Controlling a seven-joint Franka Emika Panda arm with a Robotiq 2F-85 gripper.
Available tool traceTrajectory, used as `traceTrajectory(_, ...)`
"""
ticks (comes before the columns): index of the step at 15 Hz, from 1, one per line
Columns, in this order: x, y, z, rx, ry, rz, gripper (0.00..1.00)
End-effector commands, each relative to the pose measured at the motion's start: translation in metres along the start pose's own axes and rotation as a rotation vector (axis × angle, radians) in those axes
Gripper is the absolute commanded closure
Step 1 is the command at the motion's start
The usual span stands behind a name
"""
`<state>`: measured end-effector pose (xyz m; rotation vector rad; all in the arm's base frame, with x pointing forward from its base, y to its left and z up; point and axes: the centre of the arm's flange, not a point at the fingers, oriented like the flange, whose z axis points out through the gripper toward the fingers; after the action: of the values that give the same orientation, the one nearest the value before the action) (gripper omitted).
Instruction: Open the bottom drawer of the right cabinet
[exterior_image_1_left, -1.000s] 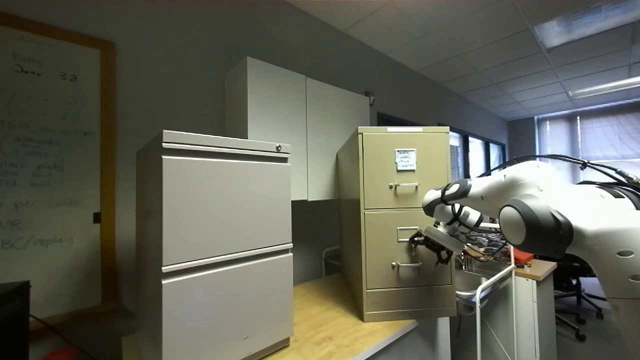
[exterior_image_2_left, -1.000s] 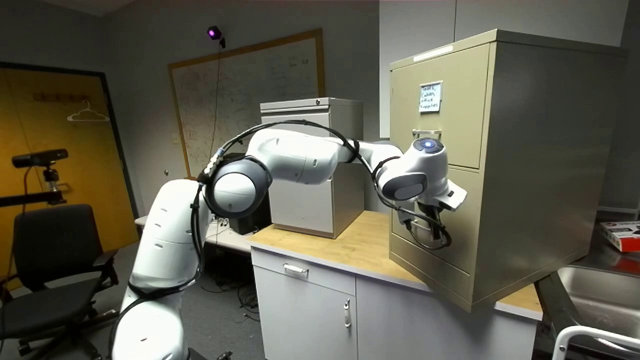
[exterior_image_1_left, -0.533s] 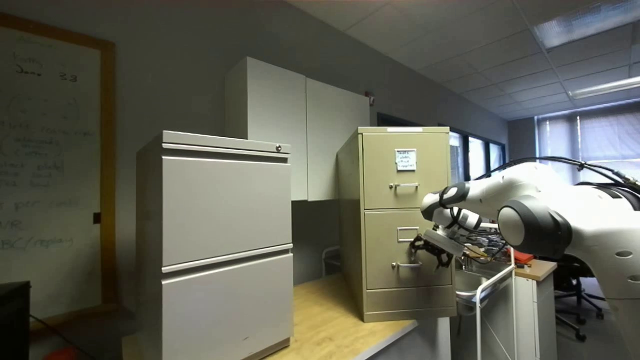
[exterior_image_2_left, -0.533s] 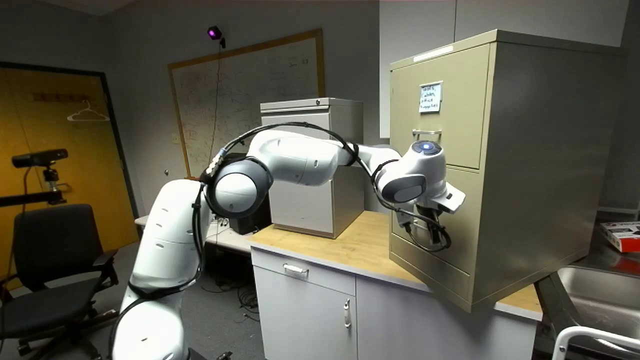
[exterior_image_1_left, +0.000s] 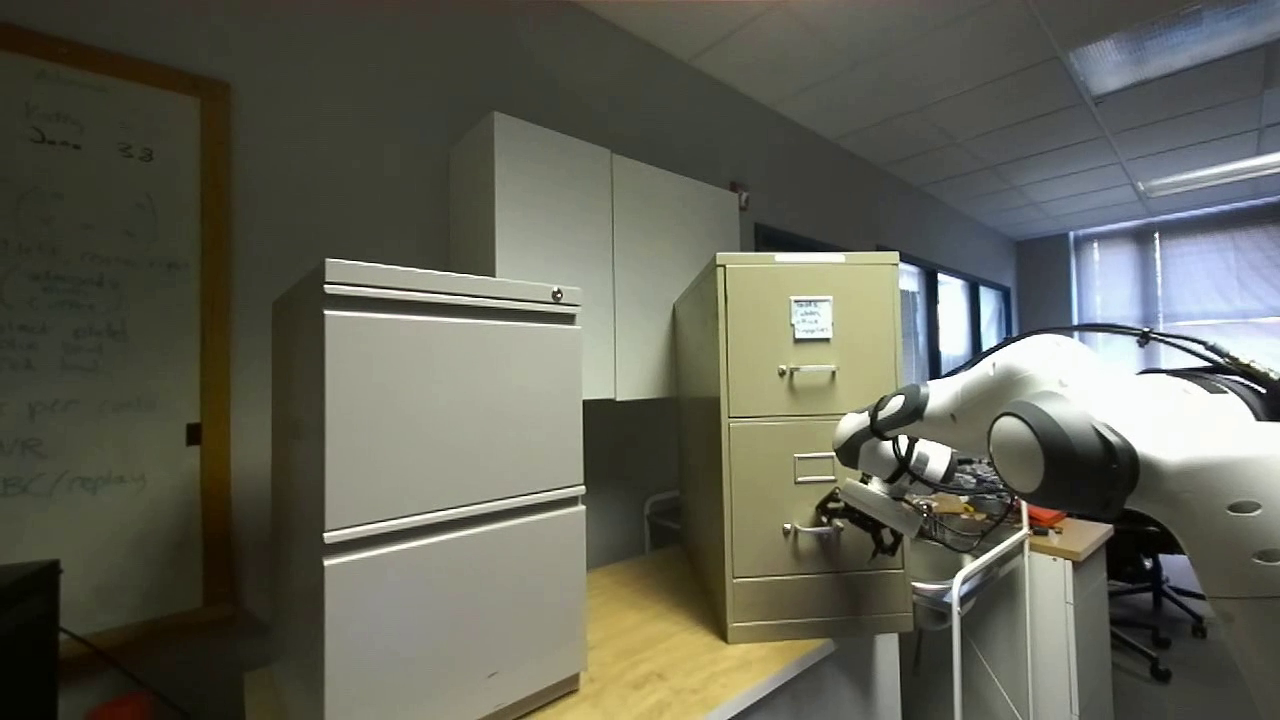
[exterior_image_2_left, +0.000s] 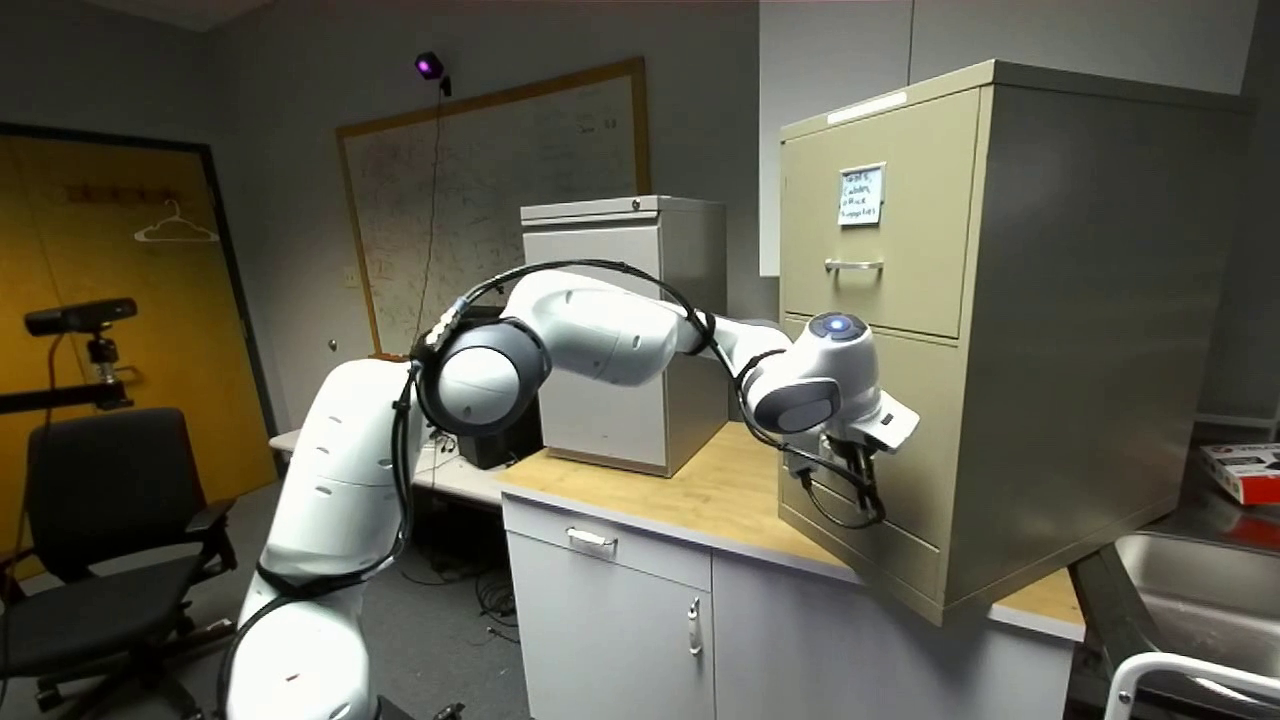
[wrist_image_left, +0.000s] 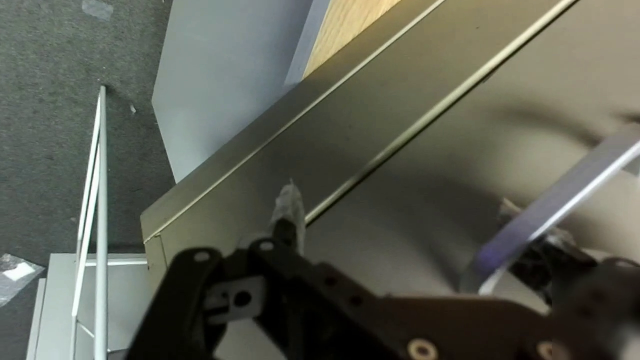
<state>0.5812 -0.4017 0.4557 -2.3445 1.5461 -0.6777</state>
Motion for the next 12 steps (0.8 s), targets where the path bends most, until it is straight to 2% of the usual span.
traceTrajectory(1,-0.016,0.008,0.03,-0.093,-0.014,0.016,0.25)
traceTrajectory(2,-0.016,0.008,0.027,-0.116,-0.01,0.006,0.27)
traceTrajectory(4,-0.016,0.006,0.016,-0.14,-0.017,-0.023,0.36)
traceTrajectory(7,-0.014,-0.004,0.002,-0.145,-0.021,-0.05,0.62)
traceTrajectory(12,-0.002,-0.027,-0.011,-0.068,-0.005,-0.066,0.97)
